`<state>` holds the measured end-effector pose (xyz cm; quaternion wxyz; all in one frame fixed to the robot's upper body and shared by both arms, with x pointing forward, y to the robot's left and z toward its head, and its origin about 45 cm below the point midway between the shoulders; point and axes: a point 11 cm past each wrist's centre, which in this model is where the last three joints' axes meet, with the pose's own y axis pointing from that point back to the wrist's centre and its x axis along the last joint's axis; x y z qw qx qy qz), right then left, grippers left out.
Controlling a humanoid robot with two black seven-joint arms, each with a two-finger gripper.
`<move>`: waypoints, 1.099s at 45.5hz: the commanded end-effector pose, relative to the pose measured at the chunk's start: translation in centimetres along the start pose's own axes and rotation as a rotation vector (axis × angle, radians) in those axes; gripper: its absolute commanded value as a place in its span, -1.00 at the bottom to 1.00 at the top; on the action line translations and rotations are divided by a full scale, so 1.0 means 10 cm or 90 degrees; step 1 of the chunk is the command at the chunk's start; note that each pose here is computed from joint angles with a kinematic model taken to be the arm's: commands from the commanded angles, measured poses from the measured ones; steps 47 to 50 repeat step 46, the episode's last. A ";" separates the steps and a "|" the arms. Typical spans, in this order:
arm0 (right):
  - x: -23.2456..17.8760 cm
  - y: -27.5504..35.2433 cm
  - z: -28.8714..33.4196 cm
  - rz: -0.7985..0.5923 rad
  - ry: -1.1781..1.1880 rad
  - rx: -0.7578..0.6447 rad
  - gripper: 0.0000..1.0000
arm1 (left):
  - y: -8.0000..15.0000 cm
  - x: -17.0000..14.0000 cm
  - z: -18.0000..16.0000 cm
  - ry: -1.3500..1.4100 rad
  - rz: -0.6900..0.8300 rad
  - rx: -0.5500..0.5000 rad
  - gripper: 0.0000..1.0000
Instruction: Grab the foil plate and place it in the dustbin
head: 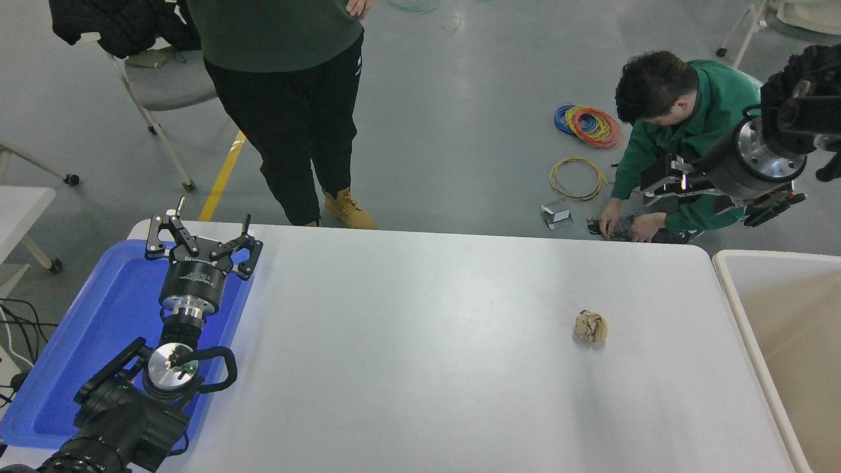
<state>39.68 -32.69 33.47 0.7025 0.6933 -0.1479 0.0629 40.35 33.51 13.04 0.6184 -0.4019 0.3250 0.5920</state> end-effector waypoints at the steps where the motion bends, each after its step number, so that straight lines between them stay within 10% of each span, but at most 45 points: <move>1: -0.28 0.15 -0.11 -0.103 0.017 0.007 1.00 | 0.00 0.00 0.00 0.000 0.000 0.000 1.00; 50: -0.38 0.30 -0.32 -0.131 0.060 0.009 1.00 | 0.00 0.00 0.00 0.000 0.000 -0.001 1.00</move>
